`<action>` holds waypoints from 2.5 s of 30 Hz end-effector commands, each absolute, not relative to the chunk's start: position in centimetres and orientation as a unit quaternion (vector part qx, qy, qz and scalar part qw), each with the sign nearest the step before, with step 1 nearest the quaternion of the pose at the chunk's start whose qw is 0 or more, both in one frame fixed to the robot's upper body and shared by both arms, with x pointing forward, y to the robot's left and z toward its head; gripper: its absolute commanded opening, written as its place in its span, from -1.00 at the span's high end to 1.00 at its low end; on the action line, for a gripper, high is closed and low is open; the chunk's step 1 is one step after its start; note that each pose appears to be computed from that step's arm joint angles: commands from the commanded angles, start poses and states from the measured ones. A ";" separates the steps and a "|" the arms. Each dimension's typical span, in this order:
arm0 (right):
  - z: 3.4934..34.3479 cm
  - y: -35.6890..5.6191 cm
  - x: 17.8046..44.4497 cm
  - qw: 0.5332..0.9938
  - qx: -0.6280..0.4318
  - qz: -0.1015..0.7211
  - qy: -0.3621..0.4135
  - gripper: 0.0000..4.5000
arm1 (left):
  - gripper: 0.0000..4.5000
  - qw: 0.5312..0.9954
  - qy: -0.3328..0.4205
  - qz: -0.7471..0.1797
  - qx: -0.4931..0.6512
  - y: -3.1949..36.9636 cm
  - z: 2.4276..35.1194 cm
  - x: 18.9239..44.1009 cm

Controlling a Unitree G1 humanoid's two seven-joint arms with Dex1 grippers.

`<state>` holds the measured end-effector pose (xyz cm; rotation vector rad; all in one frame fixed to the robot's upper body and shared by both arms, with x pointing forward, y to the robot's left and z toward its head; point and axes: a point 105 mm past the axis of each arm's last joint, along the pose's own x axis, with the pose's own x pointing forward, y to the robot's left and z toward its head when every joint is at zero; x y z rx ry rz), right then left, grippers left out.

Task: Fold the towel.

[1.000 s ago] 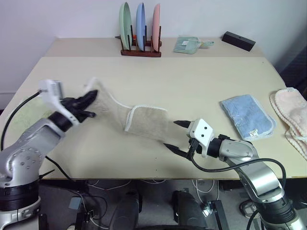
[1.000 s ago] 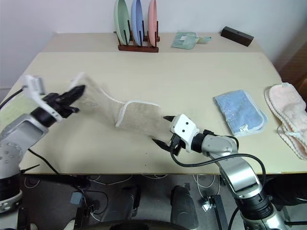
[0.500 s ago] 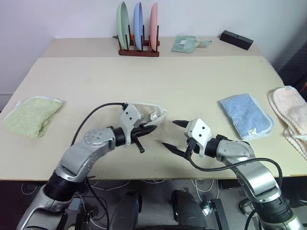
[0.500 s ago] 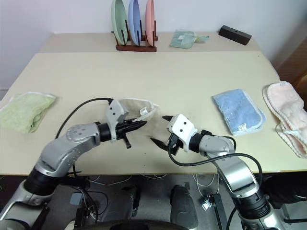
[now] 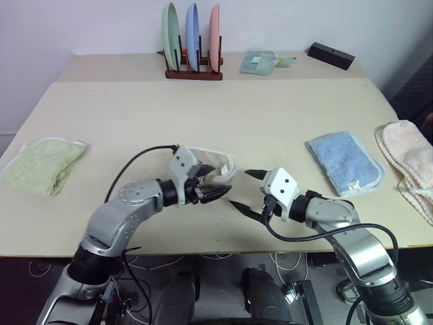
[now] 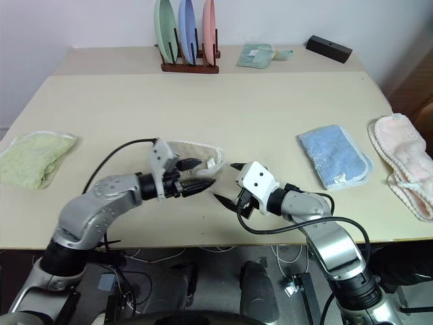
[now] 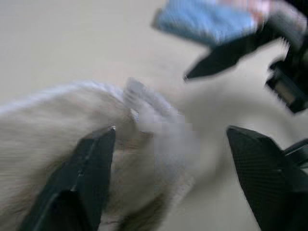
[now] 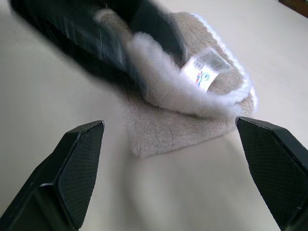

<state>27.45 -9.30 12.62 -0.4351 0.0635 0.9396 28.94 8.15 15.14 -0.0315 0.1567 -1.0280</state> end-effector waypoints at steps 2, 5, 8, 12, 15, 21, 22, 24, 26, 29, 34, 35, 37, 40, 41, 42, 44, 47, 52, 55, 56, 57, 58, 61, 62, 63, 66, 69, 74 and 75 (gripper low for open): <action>15.0 -9.8 28.1 0.874 -0.208 0.438 -0.003 -0.16 | -0.12 0.879 0.025 -0.473 -0.057 12.2 18.8 28.4; 16.8 -9.0 28.7 0.879 -0.186 0.439 -0.031 0.54 | 0.56 0.911 0.015 -0.410 -0.046 15.2 19.4 29.9; 18.1 -7.9 29.8 0.885 -0.160 0.434 -0.047 0.99 | 0.99 0.935 0.018 -0.353 -0.004 16.6 18.7 31.9; 18.8 -5.6 31.3 0.888 -0.135 0.438 -0.044 0.99 | 0.99 0.931 0.017 -0.363 0.027 15.3 17.6 32.9; 17.2 -3.5 32.7 0.886 -0.121 0.448 -0.011 0.99 | 0.99 0.925 0.035 -0.377 0.030 13.9 15.7 33.6; 10.2 -2.5 34.1 0.887 -0.122 0.435 0.093 0.99 | 0.99 0.916 0.094 -0.389 0.021 12.8 10.5 33.8; 9.2 -2.7 34.0 0.887 -0.126 0.432 0.104 0.99 | 0.99 0.916 0.103 -0.387 0.021 12.8 9.7 33.7; 8.1 -3.1 34.1 0.888 -0.137 0.425 0.113 0.99 | 0.99 0.917 0.107 -0.384 0.018 12.9 8.8 33.8; 7.8 -3.2 34.0 0.888 -0.139 0.423 0.112 0.99 | 0.99 0.919 0.104 -0.381 0.011 12.9 8.5 33.8; 8.4 -3.4 34.1 0.891 -0.145 0.421 0.092 0.99 | 0.99 0.919 0.096 -0.383 0.005 12.9 8.2 33.6; 13.2 -3.6 33.3 0.891 -0.052 0.449 0.043 0.77 | 1.00 0.929 0.017 -0.370 -0.020 14.2 12.0 33.5; 14.2 -3.9 32.9 0.889 -0.039 0.454 0.040 0.64 | 1.00 0.931 0.000 -0.365 -0.011 14.9 13.1 33.3; 15.4 -4.6 32.1 0.889 -0.010 0.456 0.045 0.23 | 1.00 0.931 -0.015 -0.365 0.022 16.1 14.3 32.4; 15.6 -5.8 31.4 0.893 0.038 0.442 0.078 -0.45 | 1.00 0.924 -0.012 -0.376 0.065 17.2 14.9 31.0; 15.5 -6.1 31.3 0.894 0.053 0.434 0.092 -0.67 | 1.00 0.921 -0.008 -0.382 0.075 17.5 15.0 30.6; 14.9 -6.8 31.4 0.900 0.073 0.414 0.117 -0.90 | 1.00 0.915 -0.002 -0.395 0.084 17.6 15.0 29.8; 13.8 -7.6 31.6 0.903 0.103 0.386 0.156 -0.97 | 1.00 0.904 0.008 -0.418 0.091 17.5 15.0 28.7; 12.7 -8.1 31.8 0.900 0.141 0.364 0.196 -0.97 | 1.00 0.897 0.023 -0.430 0.102 17.4 14.4 27.8; 11.3 -6.9 31.9 0.884 0.177 0.361 0.237 -0.97 | 1.00 0.885 0.025 -0.455 0.098 16.5 14.1 26.8; 11.0 -5.6 31.9 0.876 0.186 0.370 0.247 -0.97 | 1.00 0.878 0.028 -0.467 0.104 16.1 13.9 26.4; 11.0 -5.2 31.9 0.872 0.193 0.375 0.248 -0.97 | 1.00 0.877 0.030 -0.468 0.105 16.1 13.8 26.3; 11.0 -4.7 31.9 0.869 0.198 0.378 0.249 -0.97 | 1.00 0.876 0.032 -0.469 0.104 16.0 13.7 26.3; 11.0 -4.3 32.0 0.868 0.200 0.379 0.250 -0.97 | 1.00 0.876 0.034 -0.470 0.103 15.9 13.7 26.2; 11.0 -3.6 32.5 0.866 0.212 0.378 0.250 -0.59 | 1.00 0.876 0.030 -0.472 0.094 15.4 13.9 26.3; 11.0 -3.4 32.6 0.865 0.215 0.378 0.249 -0.41 | 1.00 0.876 0.029 -0.472 0.092 15.3 14.0 26.3; 11.3 -3.1 32.6 0.864 0.221 0.381 0.245 -0.17 | 1.00 0.877 0.028 -0.471 0.090 15.2 14.1 26.4; 11.8 -2.9 32.6 0.862 0.232 0.385 0.235 0.48 | 1.00 0.878 0.029 -0.470 0.088 15.1 14.0 26.3; 12.6 -3.2 32.7 0.864 0.243 0.382 0.219 0.97 | 1.00 0.878 0.031 -0.470 0.087 15.0 13.9 26.2; 19.1 -7.1 33.8 0.896 0.264 0.349 0.072 0.97 | 1.00 0.879 0.026 -0.468 0.083 14.8 14.0 26.5; 20.3 -8.5 34.1 0.904 0.268 0.329 0.046 0.97 | 1.00 0.880 0.024 -0.467 0.080 14.7 14.1 26.7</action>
